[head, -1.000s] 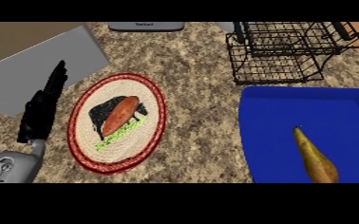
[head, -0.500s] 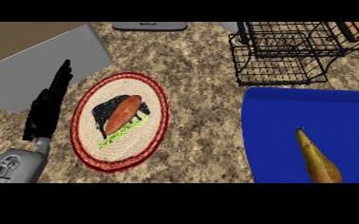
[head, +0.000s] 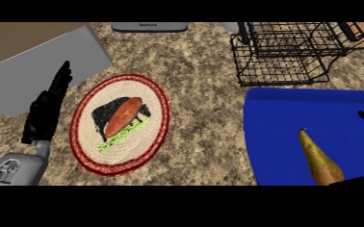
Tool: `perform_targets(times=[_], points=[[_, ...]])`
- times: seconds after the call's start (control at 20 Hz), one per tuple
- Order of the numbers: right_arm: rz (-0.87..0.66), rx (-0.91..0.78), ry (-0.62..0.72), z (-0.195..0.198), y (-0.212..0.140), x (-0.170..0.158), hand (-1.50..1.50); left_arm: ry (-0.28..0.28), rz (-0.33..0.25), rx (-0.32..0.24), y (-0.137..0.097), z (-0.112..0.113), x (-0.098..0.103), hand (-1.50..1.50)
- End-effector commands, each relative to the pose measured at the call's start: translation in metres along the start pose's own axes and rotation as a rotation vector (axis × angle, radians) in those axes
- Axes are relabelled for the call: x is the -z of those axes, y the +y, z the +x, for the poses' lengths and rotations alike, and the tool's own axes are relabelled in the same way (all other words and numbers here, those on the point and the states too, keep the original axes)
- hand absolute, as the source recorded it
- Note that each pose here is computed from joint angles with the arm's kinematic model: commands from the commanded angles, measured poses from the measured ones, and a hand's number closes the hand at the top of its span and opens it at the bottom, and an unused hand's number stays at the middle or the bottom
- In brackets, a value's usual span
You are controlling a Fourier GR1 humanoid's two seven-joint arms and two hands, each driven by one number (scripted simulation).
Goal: Pick the pear from the tray and place it in the tiered basket
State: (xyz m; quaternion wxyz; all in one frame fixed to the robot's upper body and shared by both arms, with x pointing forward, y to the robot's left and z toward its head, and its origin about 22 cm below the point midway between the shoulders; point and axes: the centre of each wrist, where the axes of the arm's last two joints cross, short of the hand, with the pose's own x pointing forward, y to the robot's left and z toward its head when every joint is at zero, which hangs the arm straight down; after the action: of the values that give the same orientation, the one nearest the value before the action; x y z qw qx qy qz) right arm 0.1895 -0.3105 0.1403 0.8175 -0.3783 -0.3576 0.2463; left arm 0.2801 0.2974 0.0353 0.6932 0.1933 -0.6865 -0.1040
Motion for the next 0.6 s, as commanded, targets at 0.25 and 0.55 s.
perform_targets(times=[0.25,0.55], points=[[-0.042,-0.129,0.054,0.010,0.012,0.002,-1.50,0.001,-0.008,-0.005,-0.001,-0.001,0.002,0.00],[-0.096,-0.143,0.040,0.010,0.030,-0.017,-1.50,0.009,0.005,0.001,0.013,-0.001,-0.014,0.00]])
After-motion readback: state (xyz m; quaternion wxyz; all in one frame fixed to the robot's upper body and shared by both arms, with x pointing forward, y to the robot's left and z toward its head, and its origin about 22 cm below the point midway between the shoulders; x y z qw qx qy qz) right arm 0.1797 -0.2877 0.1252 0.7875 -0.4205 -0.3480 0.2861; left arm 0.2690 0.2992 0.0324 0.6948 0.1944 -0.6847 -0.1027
